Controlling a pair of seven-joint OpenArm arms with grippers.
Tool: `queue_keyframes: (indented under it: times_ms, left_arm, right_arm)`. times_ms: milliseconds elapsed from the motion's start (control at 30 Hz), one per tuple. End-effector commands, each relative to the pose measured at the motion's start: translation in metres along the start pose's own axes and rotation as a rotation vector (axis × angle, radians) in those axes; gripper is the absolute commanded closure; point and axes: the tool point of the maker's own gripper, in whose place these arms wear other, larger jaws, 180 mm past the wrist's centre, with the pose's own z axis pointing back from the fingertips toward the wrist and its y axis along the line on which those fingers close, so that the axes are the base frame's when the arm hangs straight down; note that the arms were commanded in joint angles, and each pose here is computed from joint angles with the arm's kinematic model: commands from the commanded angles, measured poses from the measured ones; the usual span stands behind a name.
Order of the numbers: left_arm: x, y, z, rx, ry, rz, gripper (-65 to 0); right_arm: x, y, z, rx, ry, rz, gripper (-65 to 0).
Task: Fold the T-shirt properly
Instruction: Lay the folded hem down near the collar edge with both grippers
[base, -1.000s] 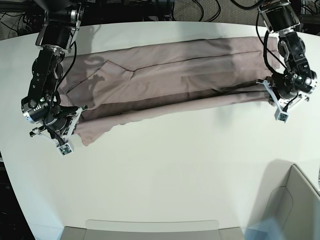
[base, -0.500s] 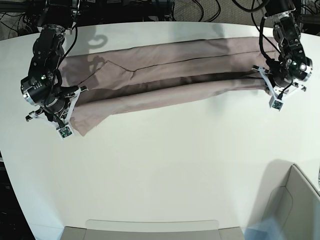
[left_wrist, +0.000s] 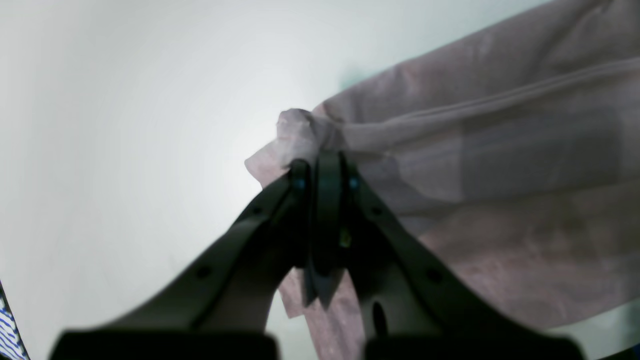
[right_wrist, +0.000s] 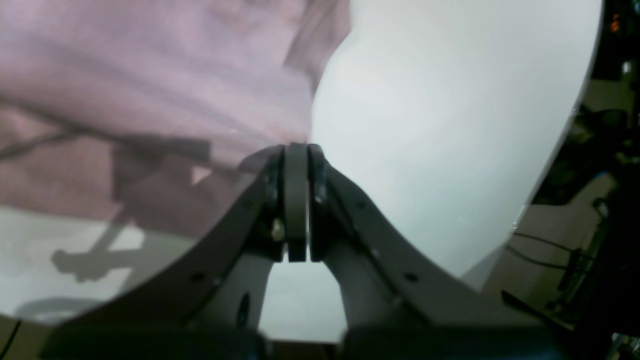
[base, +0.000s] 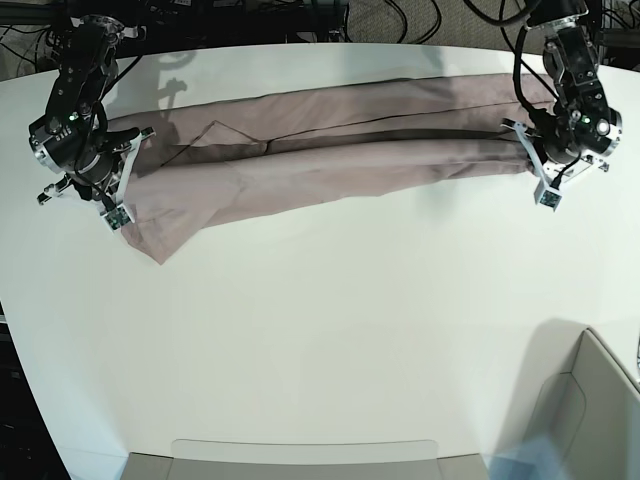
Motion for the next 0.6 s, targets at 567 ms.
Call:
queue_keyframes:
  times_ms: [567]
  left_arm:
    - [-0.021,0.001,0.003,0.014,0.042,-0.017,-7.8]
  right_arm:
    - [-0.032,0.016,0.000,0.028,0.074,0.036,0.0]
